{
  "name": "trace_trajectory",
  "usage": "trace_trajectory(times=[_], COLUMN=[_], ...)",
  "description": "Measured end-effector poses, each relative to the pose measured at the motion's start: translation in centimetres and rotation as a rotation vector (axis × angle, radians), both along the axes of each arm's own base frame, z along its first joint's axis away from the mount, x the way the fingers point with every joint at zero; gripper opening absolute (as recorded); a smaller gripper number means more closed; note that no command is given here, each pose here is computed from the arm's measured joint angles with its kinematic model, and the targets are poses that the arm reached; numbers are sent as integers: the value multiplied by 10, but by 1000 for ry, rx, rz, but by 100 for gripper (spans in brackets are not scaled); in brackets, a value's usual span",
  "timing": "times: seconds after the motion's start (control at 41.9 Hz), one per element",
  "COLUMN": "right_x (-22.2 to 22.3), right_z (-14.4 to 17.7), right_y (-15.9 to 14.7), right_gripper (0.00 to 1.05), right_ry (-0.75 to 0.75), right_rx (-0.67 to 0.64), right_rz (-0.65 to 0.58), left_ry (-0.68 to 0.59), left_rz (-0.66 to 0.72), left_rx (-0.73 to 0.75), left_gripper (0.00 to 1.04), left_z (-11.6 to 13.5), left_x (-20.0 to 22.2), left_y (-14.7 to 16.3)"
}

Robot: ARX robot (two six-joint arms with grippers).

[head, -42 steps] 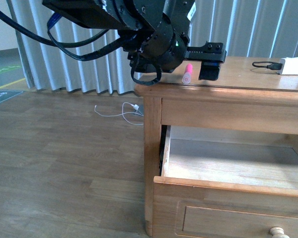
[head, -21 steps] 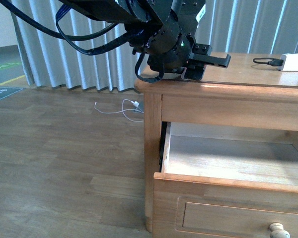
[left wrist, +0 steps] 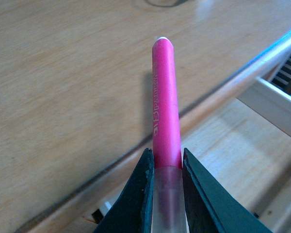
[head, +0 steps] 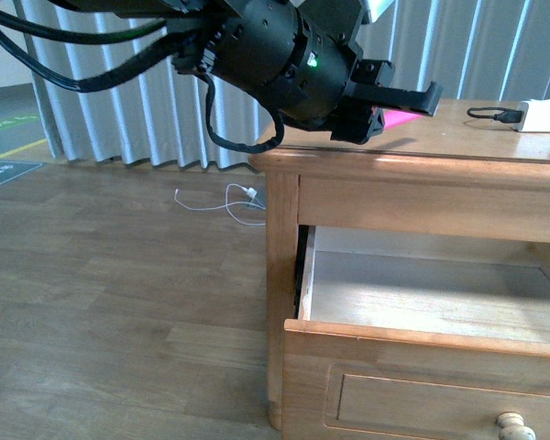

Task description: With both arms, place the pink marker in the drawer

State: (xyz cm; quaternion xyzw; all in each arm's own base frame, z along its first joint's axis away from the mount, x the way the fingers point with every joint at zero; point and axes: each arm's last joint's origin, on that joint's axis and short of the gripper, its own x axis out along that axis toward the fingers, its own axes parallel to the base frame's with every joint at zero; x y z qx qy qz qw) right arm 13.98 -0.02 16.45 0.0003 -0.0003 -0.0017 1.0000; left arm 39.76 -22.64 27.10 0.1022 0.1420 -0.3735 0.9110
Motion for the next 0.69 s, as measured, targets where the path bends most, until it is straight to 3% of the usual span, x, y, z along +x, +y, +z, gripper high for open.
trace_trajectory(times=[0.263, 0.693], right_x=[0, 0], right_z=[0, 0], right_y=[0, 0], right_gripper=[96, 96], right_ry=[0, 0], right_rx=[0, 0], right_rz=[0, 0], left_ry=[-6, 55], left_rz=[-158, -188], left_rx=[36, 122], left_gripper=[15, 15], left_z=[-5, -53], left_x=[-36, -34], left_y=[-4, -36])
